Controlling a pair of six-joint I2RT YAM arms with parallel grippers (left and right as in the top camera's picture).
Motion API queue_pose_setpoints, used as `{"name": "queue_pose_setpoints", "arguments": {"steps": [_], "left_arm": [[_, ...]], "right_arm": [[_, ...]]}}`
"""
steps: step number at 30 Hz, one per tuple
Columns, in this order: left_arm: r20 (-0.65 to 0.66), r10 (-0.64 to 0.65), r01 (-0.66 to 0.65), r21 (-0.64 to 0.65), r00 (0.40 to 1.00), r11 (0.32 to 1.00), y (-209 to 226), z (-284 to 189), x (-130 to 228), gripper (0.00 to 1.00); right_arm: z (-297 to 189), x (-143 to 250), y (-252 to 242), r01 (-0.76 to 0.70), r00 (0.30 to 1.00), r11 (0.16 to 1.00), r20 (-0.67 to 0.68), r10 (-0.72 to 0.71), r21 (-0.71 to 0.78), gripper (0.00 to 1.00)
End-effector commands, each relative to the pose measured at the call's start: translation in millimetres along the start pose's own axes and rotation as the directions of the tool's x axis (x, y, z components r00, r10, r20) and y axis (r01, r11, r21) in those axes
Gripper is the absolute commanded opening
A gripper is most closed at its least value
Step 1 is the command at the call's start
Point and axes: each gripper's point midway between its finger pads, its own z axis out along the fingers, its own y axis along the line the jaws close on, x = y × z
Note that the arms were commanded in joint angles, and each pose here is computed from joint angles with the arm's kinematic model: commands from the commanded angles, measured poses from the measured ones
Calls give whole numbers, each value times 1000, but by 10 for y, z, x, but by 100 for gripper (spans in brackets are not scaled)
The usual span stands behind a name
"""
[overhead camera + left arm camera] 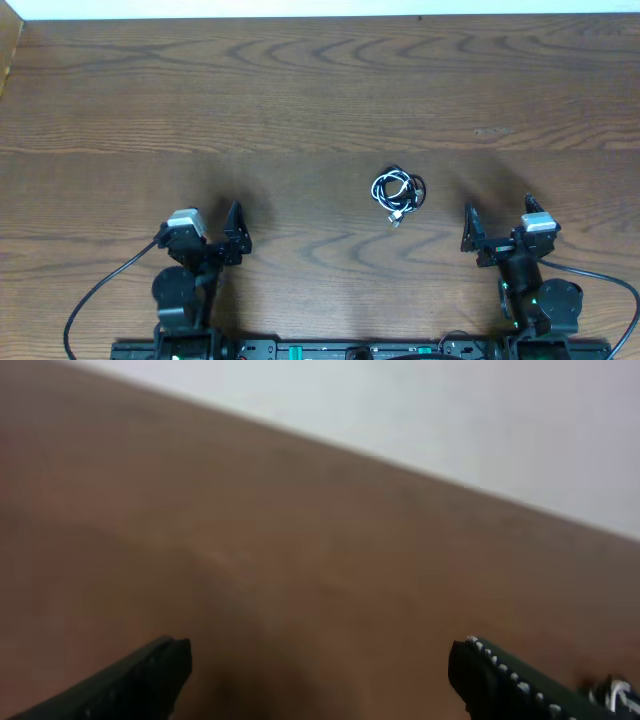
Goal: Untangle cables
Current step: 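Move both grippers inward toward the black and white cable bundle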
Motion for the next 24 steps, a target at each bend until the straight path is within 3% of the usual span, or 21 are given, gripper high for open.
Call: {"name": "queue_pose_setpoints", "arguments": {"steps": [1, 17, 24], "left_arm": [[-63, -30, 29, -4, 998, 1000, -19, -1, 21, 87], [-278, -70, 57, -54, 958, 997, -149, 41, -264, 87], [-348, -148, 142, -42, 926, 989, -327, 84, -496, 87]], "right_arm": [[12, 66, -43, -87, 996, 996, -27, 87, 27, 99], [128, 186, -72, -129, 951, 988, -271, 146, 79, 99], [221, 268, -71, -140, 847, 983, -499, 183, 121, 99]]}}
